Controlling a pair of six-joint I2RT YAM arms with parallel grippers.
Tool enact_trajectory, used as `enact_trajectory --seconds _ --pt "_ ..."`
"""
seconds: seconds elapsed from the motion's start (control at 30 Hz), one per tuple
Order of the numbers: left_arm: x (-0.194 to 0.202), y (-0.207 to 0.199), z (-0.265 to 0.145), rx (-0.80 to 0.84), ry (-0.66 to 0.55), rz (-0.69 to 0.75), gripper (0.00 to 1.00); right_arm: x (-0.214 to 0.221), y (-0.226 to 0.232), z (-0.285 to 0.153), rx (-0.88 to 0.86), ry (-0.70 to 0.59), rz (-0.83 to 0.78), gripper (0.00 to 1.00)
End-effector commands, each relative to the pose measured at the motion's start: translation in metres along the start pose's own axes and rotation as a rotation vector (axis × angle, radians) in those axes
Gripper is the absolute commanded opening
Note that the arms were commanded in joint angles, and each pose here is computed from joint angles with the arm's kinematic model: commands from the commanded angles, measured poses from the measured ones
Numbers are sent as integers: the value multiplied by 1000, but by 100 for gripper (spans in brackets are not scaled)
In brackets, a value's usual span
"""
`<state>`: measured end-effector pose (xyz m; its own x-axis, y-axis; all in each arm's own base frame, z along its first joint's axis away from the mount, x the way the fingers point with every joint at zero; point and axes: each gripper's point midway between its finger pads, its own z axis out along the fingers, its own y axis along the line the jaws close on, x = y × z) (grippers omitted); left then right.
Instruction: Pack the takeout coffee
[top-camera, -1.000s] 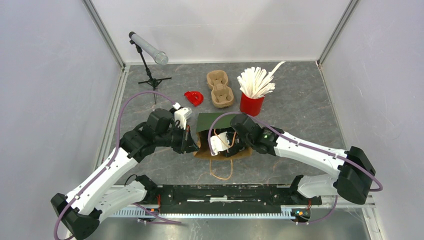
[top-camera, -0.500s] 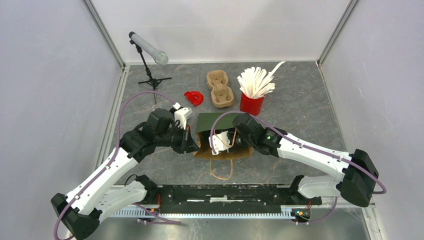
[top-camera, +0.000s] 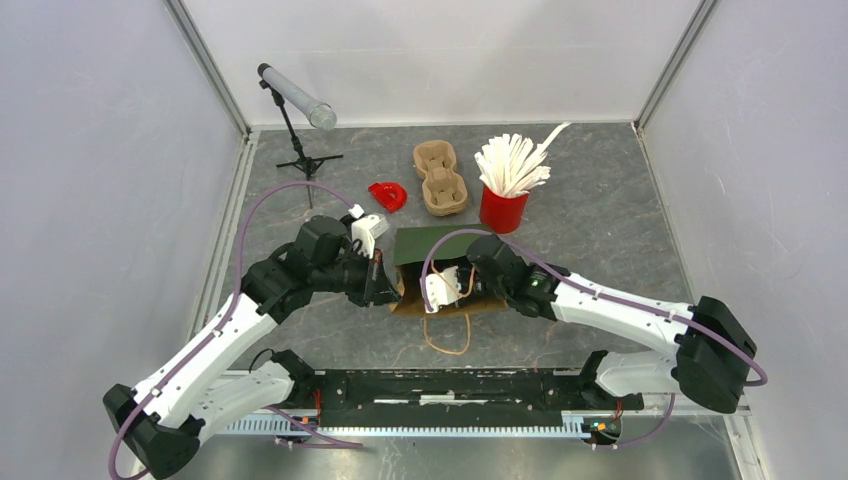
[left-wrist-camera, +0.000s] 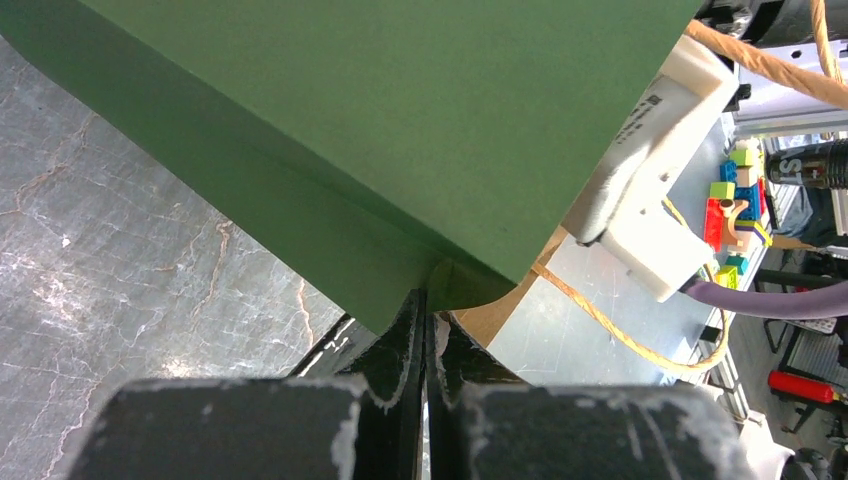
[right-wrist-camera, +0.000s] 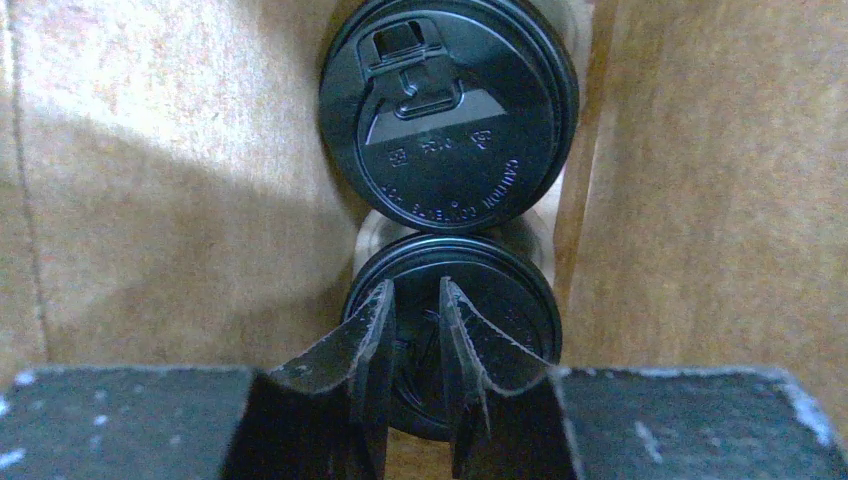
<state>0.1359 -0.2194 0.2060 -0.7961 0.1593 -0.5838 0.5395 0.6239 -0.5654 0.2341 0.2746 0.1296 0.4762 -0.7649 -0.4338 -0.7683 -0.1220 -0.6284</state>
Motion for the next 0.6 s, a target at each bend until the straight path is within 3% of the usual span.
enact_trajectory --seconds 0.0,0.17,0.57 --pt "-11 -12 -1 52 -22 21 2 3 -9 7 47 -4 7 28" --pt "-11 -10 0 43 -21 17 2 4 -8 7 51 -8 8 27" --pt "-13 -3 0 -3 -31 -1 2 -59 -18 -4 14 -225 0 28"
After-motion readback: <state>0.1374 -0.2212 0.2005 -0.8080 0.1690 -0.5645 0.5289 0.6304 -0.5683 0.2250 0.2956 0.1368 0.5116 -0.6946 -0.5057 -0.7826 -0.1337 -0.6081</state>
